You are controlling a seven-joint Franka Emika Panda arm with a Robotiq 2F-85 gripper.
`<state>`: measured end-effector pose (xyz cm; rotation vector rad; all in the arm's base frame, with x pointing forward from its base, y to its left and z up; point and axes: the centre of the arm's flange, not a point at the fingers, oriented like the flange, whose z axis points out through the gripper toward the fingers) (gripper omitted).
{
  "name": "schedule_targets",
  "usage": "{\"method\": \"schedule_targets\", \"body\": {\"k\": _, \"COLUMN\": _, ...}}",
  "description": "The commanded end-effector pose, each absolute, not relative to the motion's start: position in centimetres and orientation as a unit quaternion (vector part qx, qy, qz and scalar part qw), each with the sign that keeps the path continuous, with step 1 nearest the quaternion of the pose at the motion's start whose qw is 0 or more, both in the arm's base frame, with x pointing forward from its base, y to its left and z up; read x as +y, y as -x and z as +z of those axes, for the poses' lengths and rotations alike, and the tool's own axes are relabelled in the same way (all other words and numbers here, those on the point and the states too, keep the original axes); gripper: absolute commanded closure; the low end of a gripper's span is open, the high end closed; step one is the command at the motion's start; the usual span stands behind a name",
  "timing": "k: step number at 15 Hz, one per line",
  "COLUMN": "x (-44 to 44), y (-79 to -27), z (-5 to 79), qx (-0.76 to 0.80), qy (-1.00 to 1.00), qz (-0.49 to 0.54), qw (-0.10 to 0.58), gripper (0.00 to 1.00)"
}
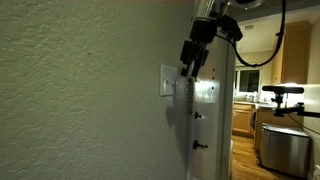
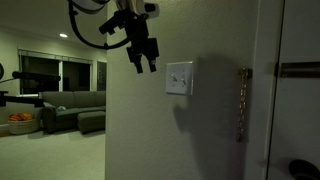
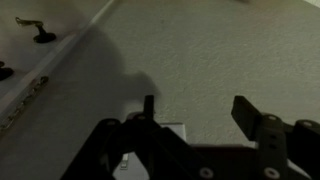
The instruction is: Flick the left switch up
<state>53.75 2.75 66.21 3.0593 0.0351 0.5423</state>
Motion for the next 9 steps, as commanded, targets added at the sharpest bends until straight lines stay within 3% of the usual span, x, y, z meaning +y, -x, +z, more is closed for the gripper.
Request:
{"method": "schedule_targets", "body": {"k": 1, "x": 2.7, "y": -51.0, "z": 62.8, "qx": 0.005, "qy": -0.99, "qz": 0.144, "qw": 0.002, "gripper": 0.0}}
{"method": "schedule_targets", "body": {"k": 9, "x": 2.0, "y": -49.2, "z": 55.9, "qx": -0.02, "qy": -0.997, "qz": 0.075, "qw": -0.003, "gripper": 0.0}}
